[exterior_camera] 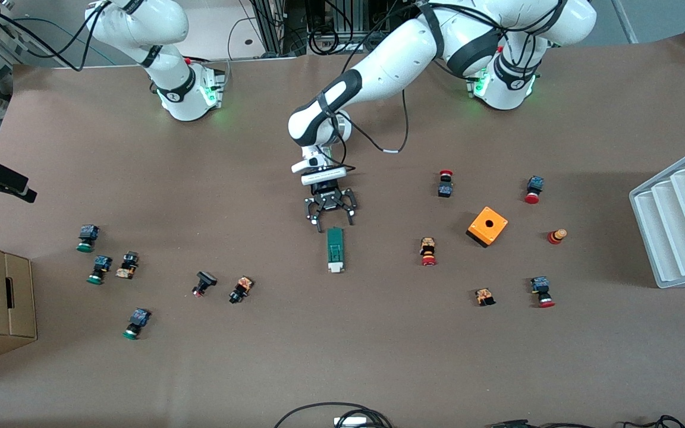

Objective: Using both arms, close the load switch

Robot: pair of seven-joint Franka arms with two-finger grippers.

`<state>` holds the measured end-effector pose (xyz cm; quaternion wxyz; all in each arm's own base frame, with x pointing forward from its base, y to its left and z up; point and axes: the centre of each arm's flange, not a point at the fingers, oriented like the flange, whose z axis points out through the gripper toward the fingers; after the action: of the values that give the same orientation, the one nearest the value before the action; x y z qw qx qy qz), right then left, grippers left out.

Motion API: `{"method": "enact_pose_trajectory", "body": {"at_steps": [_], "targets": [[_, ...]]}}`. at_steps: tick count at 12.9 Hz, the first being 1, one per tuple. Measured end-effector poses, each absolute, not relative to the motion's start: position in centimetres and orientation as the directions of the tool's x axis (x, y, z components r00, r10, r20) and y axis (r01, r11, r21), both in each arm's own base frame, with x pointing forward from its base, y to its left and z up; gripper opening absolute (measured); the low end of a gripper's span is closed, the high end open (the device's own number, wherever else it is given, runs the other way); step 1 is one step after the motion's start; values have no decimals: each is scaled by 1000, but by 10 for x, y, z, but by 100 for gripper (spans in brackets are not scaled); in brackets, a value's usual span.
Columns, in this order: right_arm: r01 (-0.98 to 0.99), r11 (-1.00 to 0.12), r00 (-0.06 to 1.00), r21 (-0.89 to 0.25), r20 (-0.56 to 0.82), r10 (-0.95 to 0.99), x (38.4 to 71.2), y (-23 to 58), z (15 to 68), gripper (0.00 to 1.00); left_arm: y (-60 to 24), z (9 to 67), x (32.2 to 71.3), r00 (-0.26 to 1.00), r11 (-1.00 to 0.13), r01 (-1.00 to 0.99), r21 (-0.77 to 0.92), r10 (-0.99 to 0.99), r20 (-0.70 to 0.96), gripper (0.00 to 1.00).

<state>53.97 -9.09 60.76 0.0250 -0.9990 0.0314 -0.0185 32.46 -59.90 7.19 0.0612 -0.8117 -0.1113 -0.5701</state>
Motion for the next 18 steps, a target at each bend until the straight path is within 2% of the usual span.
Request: {"method": "enact_pose_trajectory", "body": {"at_steps": [9,18], "targets": [[-39,-999,999,-36,27,-40,539,-80,595,100,-604,121,353,405,-957,291,-21,103,909,100],[-41,-999,998,-35,49,-43,539,-80,602,100,-594,227,405,645,-951,261,-166,43,763,100]]}}
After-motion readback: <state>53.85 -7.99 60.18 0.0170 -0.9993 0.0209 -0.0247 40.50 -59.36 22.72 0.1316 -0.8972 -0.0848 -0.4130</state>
